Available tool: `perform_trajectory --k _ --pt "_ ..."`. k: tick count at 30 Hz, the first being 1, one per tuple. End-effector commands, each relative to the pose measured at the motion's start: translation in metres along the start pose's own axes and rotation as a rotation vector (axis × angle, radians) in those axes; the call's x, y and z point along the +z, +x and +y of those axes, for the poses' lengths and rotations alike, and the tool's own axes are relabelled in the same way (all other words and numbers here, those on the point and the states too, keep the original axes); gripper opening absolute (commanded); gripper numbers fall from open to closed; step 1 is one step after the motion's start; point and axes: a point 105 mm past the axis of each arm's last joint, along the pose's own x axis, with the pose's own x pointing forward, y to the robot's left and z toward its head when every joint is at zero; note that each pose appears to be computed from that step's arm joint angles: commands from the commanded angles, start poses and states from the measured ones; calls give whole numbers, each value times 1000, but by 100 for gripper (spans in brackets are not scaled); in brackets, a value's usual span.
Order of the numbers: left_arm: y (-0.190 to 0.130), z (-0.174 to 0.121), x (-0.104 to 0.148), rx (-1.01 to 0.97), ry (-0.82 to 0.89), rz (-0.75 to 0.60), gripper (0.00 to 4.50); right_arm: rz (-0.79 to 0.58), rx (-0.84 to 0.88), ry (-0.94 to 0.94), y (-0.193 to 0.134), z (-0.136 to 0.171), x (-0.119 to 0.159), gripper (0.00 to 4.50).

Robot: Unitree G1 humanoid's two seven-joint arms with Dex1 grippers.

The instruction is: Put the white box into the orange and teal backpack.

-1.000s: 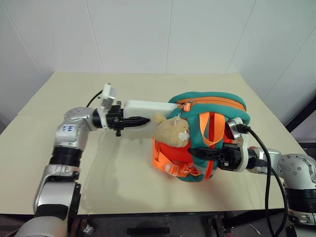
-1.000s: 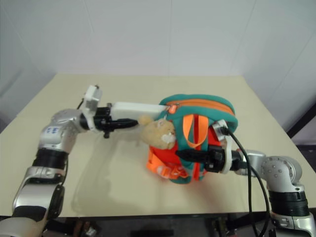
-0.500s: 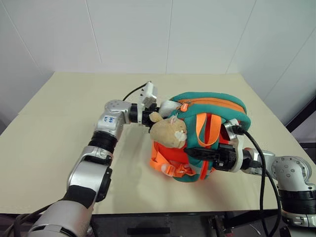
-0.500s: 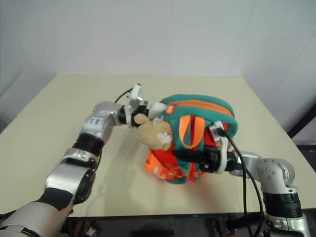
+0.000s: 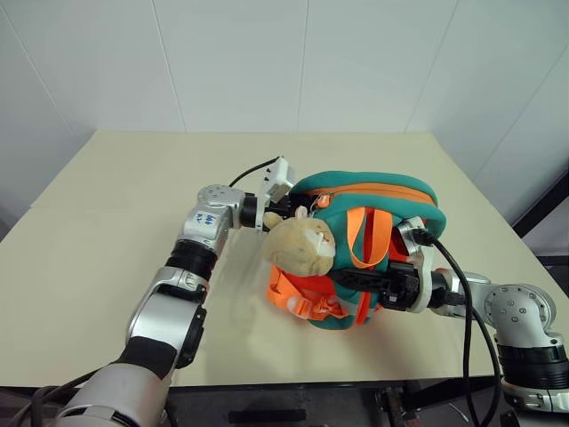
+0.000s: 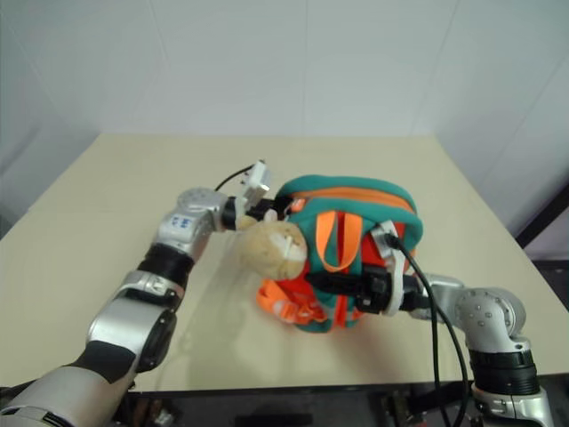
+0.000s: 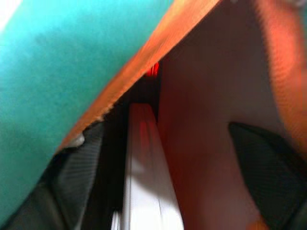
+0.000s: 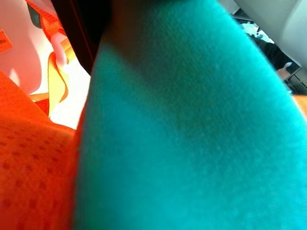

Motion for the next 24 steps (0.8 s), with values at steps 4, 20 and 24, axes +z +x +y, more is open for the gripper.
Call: perform_trajectory --k 4,20,24 --pt "-57 -11 30 38 43 -5 446 1 19 -14 3 2 2 7" --pt "-83 -65 50 -5 -216 -62 446 18 12 -21 2 -10 10 7" --pt "-60 -69 42 -4 -183 -83 446 18 26 -25 6 -11 12 7"
